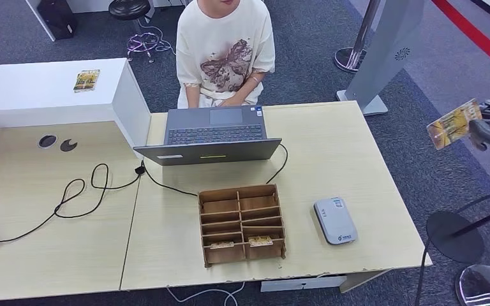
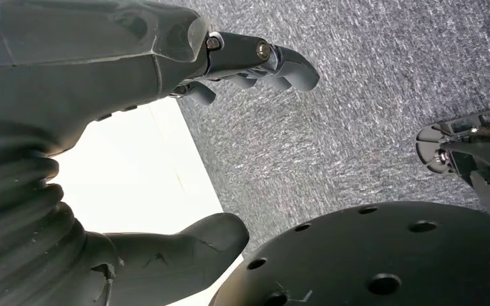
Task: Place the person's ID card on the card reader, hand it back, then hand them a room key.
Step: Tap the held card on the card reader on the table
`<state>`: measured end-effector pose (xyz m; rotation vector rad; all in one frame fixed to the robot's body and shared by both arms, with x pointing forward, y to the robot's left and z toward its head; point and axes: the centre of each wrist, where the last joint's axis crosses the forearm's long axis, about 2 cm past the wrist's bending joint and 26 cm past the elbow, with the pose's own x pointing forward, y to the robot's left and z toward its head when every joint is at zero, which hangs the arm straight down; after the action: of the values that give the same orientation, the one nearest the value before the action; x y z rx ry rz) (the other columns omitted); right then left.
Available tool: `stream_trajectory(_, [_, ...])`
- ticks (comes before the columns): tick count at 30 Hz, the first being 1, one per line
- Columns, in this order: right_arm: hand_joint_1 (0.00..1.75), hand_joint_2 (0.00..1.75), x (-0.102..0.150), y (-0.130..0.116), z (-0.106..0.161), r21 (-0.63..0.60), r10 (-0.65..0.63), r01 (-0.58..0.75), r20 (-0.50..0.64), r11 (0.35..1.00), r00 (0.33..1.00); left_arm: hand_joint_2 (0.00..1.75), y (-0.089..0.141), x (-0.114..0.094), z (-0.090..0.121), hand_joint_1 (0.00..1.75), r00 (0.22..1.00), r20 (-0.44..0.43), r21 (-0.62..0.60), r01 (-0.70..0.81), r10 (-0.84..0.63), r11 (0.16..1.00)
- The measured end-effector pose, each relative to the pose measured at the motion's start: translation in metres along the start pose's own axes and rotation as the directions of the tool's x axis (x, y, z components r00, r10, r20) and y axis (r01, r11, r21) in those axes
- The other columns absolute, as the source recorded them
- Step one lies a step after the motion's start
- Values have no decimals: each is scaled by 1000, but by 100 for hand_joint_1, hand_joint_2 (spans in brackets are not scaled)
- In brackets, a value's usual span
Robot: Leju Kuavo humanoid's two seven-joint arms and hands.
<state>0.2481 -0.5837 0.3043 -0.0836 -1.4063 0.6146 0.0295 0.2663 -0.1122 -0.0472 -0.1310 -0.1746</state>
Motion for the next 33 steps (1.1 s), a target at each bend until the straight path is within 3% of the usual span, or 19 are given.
stream_trajectory(10, [175,175,1,11,22,47,55,-51,-103,998,993,175,0,0,0,0,1000,-3,0,4,-4,1000])
stream_trajectory(33, [175,175,-27,42,15,141,115,-84,-225,986,967,175,0,1,0,0,1000,-5,-20,28,-28,999])
